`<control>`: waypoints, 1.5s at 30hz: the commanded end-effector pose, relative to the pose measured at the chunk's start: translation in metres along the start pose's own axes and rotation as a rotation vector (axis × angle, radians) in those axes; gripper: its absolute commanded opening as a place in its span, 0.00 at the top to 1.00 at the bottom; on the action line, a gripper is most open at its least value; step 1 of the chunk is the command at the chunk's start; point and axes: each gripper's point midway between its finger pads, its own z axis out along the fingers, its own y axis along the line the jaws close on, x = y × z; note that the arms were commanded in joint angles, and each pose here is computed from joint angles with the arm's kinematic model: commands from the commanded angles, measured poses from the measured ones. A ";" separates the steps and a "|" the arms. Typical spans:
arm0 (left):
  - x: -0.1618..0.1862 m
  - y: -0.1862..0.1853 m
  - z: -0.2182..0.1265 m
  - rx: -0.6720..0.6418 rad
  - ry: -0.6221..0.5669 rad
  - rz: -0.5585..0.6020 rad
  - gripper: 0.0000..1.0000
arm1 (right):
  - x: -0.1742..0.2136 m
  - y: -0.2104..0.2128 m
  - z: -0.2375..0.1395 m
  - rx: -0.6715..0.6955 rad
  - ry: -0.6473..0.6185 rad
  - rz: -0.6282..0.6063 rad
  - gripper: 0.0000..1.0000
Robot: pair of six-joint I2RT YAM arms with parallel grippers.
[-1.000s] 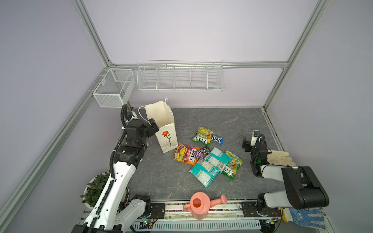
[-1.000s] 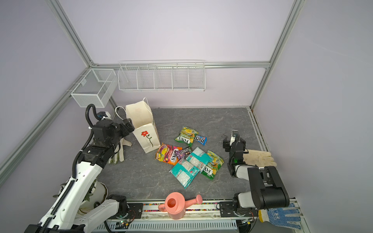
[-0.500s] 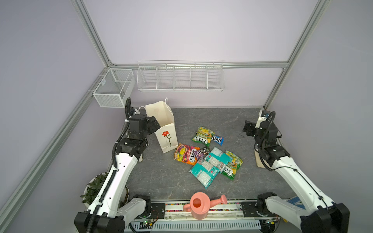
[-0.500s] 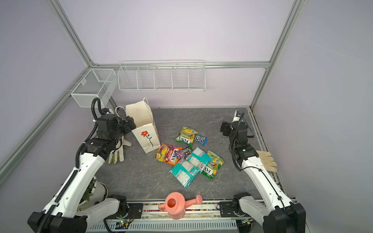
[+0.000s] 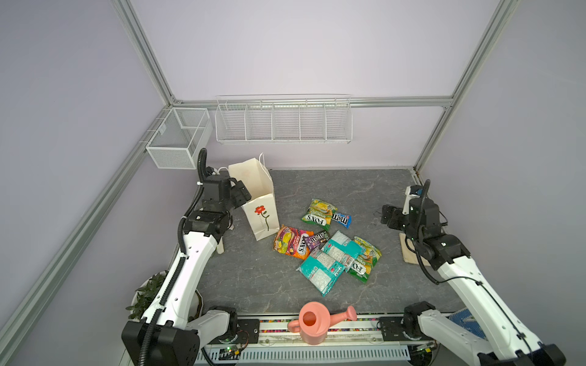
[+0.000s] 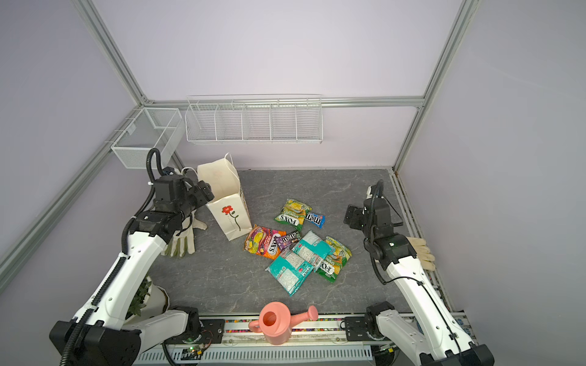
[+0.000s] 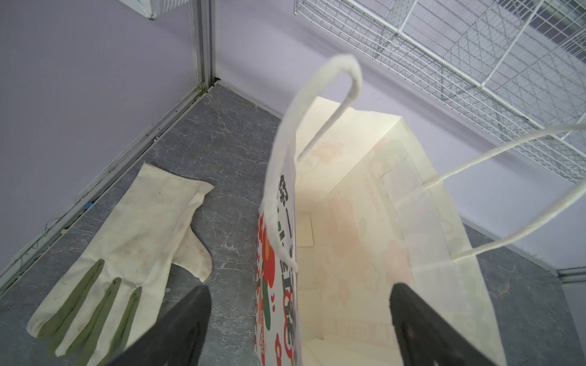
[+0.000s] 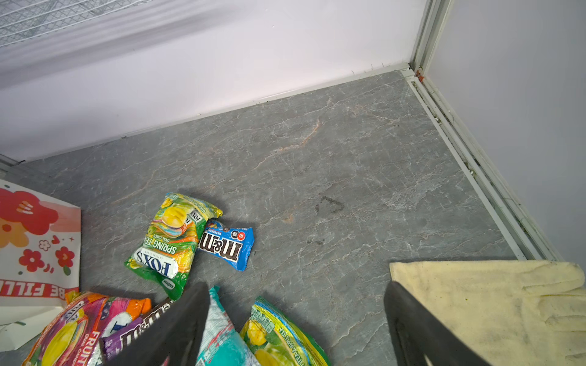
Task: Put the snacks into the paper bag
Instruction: 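Raise the left gripper to the white bag's handle while the right approaches snacks, then grip the bag handle with the left gripper while the right hovers over snacks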
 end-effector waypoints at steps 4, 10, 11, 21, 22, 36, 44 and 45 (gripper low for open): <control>-0.006 -0.007 0.006 0.021 0.021 -0.008 0.19 | 0.041 -0.005 0.000 -0.019 0.103 -0.014 0.11; -0.003 -0.007 0.020 0.011 0.052 0.007 0.33 | 0.062 0.006 0.000 -0.080 0.234 -0.050 0.11; -0.002 -0.007 0.023 0.010 0.057 0.009 0.39 | 0.064 0.007 -0.001 -0.089 0.238 -0.047 0.11; -0.001 -0.007 0.035 0.017 0.088 0.029 0.83 | 0.069 0.015 -0.010 -0.158 0.240 -0.038 0.11; -0.001 -0.007 0.035 0.017 0.088 0.030 0.84 | 0.069 0.015 -0.011 -0.161 0.240 -0.040 0.11; -0.012 -0.007 0.030 0.009 0.077 0.035 1.00 | 0.071 0.019 -0.015 -0.188 0.244 -0.043 0.11; -0.019 -0.010 0.016 0.027 0.064 0.044 1.00 | 0.072 0.023 -0.017 -0.217 0.246 -0.046 0.11; -0.019 -0.009 0.015 0.026 0.065 0.047 1.00 | 0.072 0.024 -0.017 -0.222 0.248 -0.047 0.11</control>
